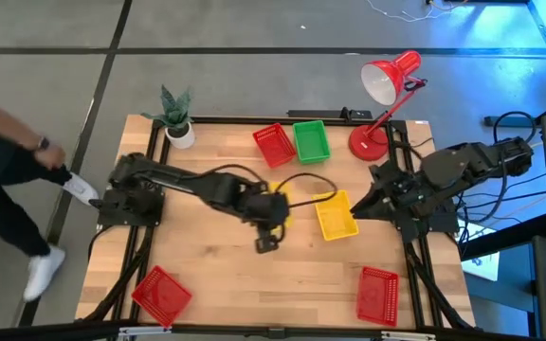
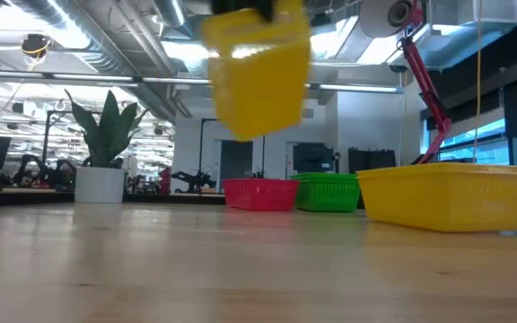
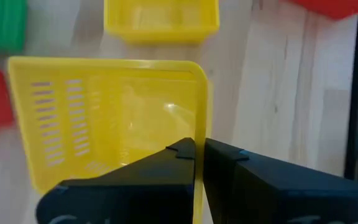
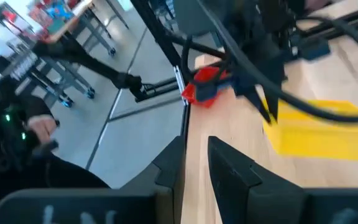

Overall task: Stack baskets by color
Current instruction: Stack the left yellow bin on the right yellow bin

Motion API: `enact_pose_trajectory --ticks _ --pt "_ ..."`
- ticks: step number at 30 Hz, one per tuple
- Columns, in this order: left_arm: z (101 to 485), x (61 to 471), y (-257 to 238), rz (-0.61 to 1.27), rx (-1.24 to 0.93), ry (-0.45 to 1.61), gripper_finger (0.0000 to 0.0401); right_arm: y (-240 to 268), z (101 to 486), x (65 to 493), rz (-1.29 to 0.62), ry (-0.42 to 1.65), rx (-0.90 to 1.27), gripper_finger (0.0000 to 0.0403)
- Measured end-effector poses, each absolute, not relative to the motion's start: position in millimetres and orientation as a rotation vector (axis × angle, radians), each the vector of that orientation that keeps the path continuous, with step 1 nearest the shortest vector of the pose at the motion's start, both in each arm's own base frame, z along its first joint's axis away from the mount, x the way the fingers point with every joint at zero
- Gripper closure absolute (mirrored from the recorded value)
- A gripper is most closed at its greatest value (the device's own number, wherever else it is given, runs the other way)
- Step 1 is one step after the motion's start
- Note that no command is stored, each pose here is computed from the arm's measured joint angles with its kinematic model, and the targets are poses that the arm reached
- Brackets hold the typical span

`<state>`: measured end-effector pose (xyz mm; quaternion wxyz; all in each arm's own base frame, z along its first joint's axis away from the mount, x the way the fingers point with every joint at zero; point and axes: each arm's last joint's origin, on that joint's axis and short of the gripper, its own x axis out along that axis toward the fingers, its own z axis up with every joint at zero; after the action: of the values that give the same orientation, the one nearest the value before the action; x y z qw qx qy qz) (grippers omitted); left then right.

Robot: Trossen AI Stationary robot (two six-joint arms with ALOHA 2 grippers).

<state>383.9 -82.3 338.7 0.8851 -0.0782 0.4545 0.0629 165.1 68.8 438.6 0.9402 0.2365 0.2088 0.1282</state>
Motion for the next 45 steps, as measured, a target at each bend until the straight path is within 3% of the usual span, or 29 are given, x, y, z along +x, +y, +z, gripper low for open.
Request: enact_pose_trajectory --ticks 8,19,29,45 --pt "349.5 438.5 -75.9 0.076 -0.126 0.820 0.0401 57.2 456.1 119.1 0.302 0.292 0.442 0.0332" --pt "314.2 505.0 -72.2 0.051 -0.156 0.679 0.0401 34.6 454.8 75.6 0.221 0.268 0.404 0.0332" --pt "286.5 510.3 -70.6 0.151 -0.132 0.736 0.0401 31.0 456.1 69.0 0.232 0.246 0.389 0.0332" --pt "263.0 512.5 -71.0 0.158 -0.128 0.757 0.0401 31.1 456.2 69.2 0.232 0.246 0.387 0.0332"
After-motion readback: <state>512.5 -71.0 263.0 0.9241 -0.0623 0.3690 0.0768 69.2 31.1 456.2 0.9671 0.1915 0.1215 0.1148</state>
